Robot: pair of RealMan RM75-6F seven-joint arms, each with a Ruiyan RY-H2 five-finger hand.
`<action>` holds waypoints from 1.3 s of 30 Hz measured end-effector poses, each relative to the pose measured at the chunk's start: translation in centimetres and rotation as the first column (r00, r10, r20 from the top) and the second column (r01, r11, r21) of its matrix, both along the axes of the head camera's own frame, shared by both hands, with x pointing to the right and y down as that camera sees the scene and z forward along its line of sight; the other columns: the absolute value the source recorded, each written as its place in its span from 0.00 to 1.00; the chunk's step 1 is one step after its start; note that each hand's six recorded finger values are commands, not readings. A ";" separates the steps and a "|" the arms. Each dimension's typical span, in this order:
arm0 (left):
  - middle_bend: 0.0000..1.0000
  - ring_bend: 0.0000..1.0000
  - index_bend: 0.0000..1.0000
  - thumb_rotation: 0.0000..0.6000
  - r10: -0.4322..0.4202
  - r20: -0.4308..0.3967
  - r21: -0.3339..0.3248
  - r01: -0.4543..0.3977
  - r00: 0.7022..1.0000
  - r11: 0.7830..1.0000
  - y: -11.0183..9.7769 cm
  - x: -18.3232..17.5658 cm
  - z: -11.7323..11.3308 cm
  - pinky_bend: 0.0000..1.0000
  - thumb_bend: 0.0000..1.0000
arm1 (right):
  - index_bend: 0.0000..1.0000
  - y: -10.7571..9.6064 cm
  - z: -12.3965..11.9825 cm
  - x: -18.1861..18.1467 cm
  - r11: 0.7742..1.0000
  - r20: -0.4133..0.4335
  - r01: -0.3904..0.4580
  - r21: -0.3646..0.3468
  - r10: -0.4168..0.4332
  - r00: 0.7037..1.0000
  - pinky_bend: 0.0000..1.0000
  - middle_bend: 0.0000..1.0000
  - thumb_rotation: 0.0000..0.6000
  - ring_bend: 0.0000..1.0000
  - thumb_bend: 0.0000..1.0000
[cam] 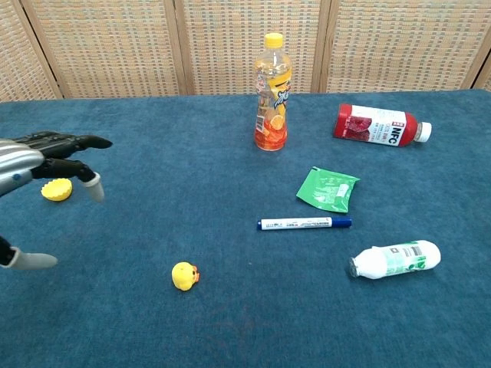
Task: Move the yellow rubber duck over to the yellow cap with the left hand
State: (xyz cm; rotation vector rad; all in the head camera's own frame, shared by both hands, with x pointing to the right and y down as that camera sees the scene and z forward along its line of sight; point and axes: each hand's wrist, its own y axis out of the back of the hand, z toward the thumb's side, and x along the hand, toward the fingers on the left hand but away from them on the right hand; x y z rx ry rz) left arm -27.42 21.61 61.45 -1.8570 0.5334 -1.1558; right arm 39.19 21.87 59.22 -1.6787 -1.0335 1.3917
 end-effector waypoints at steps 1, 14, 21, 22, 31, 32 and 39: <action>0.00 0.00 0.34 1.00 0.012 0.001 -0.002 -0.012 1.000 1.000 -0.1 0.7 0.2 0.00 0.17 | 0.00 0.0 0.0 0.1 1.000 0.001 -0.002 0.001 0.002 1.000 0.00 0.00 1.00 0.00 0.00; 0.00 0.00 0.39 1.00 0.108 0.046 -0.038 -0.106 0.993 0.994 -1.2 6.8 3.5 0.00 0.18 | 0.00 -0.3 -0.6 0.9 0.999 0.029 -0.033 0.011 0.033 0.999 0.00 0.00 1.00 0.00 0.00; 0.00 0.00 0.40 1.00 0.142 0.082 -0.064 -0.137 0.986 0.989 -1.2 8.7 5.1 0.00 0.19 | 0.00 -0.5 -1.0 1.3 0.999 0.037 -0.048 0.020 0.047 0.998 0.00 0.00 1.00 0.00 0.00; 0.00 0.00 0.40 1.00 0.143 0.083 -0.069 -0.138 0.986 0.988 -1.2 8.8 5.3 0.00 0.19 | 0.00 -0.5 -1.1 1.4 0.999 0.038 -0.049 0.021 0.048 0.998 0.00 0.00 1.00 0.00 0.00; 0.00 0.00 0.43 1.00 0.170 0.106 -0.092 -0.160 0.980 0.983 -0.9 10.1 6.5 0.00 0.19 | 0.00 -0.6 -1.2 1.7 0.998 0.049 -0.060 0.024 0.059 0.997 0.00 0.00 1.00 0.00 0.00; 0.00 0.00 0.44 1.00 0.170 0.107 -0.095 -0.161 0.980 0.982 -0.9 10.2 6.6 0.00 0.19 | 0.00 -0.6 -1.2 1.7 0.998 0.049 -0.061 0.024 0.060 0.997 0.00 0.00 1.00 0.00 0.00; 0.00 0.00 0.44 1.00 0.176 0.117 -0.102 -0.165 0.977 0.981 -0.5 10.7 7.1 0.00 0.20 | 0.00 -0.6 -1.3 1.8 0.997 0.054 -0.065 0.029 0.064 0.997 0.00 0.00 1.00 0.00 0.00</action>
